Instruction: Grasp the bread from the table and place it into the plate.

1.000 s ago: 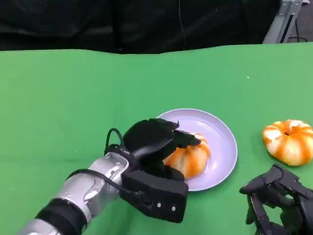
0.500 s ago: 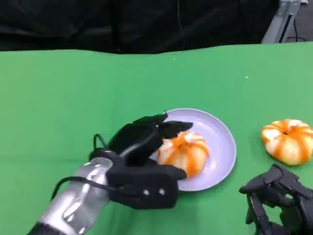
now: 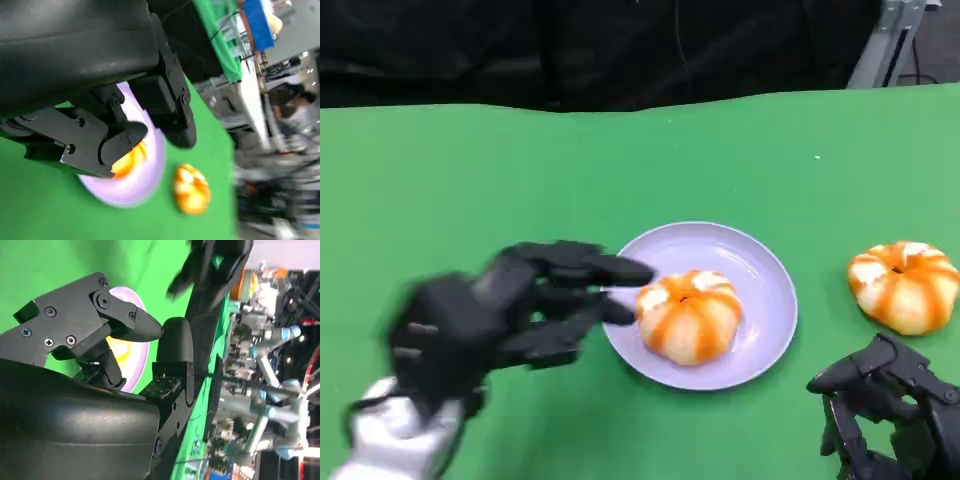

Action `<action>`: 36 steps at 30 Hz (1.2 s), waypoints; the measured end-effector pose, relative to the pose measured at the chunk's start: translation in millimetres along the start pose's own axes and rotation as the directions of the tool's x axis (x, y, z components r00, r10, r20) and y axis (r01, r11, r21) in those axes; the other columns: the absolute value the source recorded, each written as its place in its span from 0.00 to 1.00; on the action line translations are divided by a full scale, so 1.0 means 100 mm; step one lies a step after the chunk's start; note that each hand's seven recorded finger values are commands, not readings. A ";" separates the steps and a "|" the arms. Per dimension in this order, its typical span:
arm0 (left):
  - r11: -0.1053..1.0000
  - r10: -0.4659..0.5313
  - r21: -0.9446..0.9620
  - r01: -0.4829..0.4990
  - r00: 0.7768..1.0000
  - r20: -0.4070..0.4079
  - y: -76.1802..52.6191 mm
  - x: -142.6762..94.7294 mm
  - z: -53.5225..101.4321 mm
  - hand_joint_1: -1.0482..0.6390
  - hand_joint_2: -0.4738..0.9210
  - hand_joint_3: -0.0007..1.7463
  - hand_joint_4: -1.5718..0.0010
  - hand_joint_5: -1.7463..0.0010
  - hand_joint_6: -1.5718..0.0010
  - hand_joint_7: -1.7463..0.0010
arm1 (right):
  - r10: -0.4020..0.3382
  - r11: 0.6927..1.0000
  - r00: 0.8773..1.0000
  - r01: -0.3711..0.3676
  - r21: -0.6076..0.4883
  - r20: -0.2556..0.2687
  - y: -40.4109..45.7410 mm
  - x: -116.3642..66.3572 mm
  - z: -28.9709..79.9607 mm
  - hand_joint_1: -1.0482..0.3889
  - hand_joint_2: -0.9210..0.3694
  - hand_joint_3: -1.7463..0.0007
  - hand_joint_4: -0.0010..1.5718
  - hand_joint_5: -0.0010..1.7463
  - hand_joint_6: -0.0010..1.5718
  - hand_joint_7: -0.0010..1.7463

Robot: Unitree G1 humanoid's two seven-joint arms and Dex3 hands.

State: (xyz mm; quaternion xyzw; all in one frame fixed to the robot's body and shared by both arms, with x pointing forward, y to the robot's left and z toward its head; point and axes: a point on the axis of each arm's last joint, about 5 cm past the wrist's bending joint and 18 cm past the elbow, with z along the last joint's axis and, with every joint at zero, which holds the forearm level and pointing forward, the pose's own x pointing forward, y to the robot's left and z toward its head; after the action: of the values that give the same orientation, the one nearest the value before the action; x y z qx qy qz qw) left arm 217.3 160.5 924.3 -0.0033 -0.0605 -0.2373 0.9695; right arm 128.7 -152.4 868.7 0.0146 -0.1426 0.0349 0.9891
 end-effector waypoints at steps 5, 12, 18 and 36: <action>0.959 0.005 -0.283 -0.031 0.996 -0.094 0.19 -0.43 0.01 0.60 0.64 0.90 0.36 0.02 0.40 0.10 | 0.000 1.000 1.000 0.000 -0.005 0.004 -0.001 0.02 0.00 0.63 0.21 0.42 0.52 0.98 0.50 0.82; 0.906 0.041 -0.414 -0.088 0.992 -0.120 0.26 -0.81 -0.03 0.61 0.75 0.78 0.37 0.00 0.47 0.00 | -0.010 1.000 1.000 0.009 -0.012 -0.004 -0.027 0.01 -0.02 0.63 0.22 0.42 0.51 0.98 0.50 0.83; 0.849 -0.013 -0.525 -0.062 0.990 -0.137 0.30 -1.00 -0.22 0.59 0.74 0.76 0.37 0.00 0.46 0.00 | 0.002 1.000 1.000 -0.002 -0.014 -0.001 -0.053 0.03 -0.02 0.63 0.21 0.43 0.51 0.98 0.49 0.82; 0.800 -0.047 -0.598 -0.047 0.989 -0.141 0.37 -0.99 -0.41 0.59 0.74 0.75 0.38 0.00 0.46 0.02 | -0.004 1.000 1.000 0.004 -0.002 -0.017 -0.090 0.02 -0.05 0.63 0.19 0.45 0.52 0.98 0.50 0.82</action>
State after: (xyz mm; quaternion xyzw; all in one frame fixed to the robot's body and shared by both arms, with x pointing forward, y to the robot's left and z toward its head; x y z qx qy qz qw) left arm 152.1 236.9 873.1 -0.2918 0.0898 -0.2439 0.9205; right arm 132.7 -161.0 864.2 0.0135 -0.1342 0.0331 0.9903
